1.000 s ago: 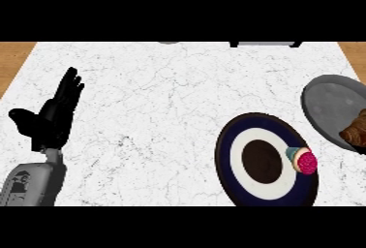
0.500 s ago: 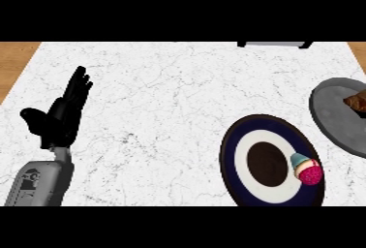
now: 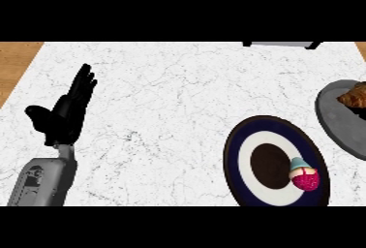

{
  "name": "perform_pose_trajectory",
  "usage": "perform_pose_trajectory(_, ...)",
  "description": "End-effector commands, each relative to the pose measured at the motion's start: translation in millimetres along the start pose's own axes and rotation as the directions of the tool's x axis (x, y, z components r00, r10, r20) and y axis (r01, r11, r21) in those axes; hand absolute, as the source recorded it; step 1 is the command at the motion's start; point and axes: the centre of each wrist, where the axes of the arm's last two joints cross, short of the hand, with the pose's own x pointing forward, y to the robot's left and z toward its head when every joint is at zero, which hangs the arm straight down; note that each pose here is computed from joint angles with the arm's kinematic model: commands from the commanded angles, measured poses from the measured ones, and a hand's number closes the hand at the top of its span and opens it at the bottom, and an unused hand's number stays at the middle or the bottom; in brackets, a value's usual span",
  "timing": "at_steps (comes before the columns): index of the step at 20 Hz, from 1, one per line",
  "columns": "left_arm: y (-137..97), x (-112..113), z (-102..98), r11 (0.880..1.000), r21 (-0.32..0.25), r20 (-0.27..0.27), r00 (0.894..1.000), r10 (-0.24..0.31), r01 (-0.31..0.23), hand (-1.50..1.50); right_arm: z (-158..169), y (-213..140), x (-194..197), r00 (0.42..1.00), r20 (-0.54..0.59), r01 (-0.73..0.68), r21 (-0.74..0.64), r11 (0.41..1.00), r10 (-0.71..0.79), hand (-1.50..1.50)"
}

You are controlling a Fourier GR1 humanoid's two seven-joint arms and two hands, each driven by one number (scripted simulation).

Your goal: Pick the croissant from the plate and place it in the pan

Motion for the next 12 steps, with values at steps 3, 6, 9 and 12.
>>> perform_pose_trajectory(3, -2, 8, -7, 1.0, -0.008, 0.018, 1.0, 0.007, -0.006, 0.0, 6, 15, -14, 0.979, -0.146, 0.178, 0.268, 0.947, -0.143, -1.5)
perform_pose_trajectory(6, -2, 5, -3, 1.0, -0.009, 0.007, 1.0, -0.003, 0.003, 0.0, 14, 21, -22, 0.97, -0.122, 0.239, 0.3, 0.923, -0.212, -1.5)
perform_pose_trajectory(9, 1, 5, -10, 1.0, 0.013, 0.009, 1.0, -0.002, 0.002, 0.0, 5, 19, -15, 0.971, -0.082, 0.24, 0.254, 0.937, -0.226, -1.5)
perform_pose_trajectory(12, -5, -1, -1, 1.0, 0.001, -0.009, 1.0, 0.008, -0.008, 0.0, 13, 16, -24, 0.946, -0.024, 0.322, 0.166, 0.932, -0.323, -1.5)
